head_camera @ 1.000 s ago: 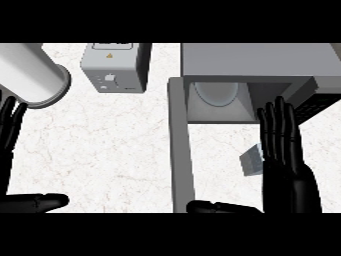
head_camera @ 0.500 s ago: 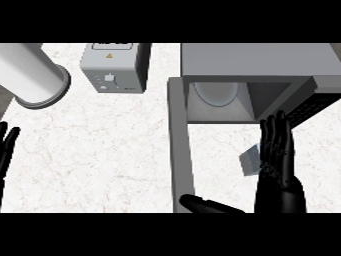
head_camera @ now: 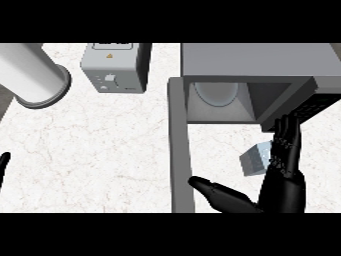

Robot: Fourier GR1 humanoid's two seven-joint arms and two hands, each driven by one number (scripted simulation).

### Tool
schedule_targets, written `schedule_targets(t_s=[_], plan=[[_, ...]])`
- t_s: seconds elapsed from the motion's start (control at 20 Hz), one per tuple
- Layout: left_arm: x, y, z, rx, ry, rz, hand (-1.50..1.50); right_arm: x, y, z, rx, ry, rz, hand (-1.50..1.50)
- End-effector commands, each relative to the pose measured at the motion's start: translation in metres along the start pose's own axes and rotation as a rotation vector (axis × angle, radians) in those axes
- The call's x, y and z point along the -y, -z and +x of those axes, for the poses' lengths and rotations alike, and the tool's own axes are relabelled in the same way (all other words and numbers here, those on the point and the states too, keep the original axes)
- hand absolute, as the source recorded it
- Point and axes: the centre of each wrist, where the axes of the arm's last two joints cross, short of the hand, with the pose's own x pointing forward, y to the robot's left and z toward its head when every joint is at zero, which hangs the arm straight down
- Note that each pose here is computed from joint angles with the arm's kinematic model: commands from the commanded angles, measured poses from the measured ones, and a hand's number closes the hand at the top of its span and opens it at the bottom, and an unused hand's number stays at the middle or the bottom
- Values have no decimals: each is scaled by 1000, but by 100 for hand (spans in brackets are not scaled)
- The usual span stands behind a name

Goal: Pick up the milk, place it into the microwave and close the microwave

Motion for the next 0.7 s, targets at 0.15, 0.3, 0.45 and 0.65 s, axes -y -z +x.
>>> schedule_targets(t_s=[0.15,0.3,0.45,0.65], plan=[[-7,-1,-17,2,13,-33,-150,3,19,-32,-39,-42,-12,-150],[-11,-21,-4,-2,5,-27,-150,23,0,-53,-52,-52,-70,-150],[4,-21,-2,6,2,4,-150,37,-15,-78,-66,-100,-81,-150],[-8,-20,4,-2,0,-10,-150,59,-8,-85,-76,-142,-103,-150]])
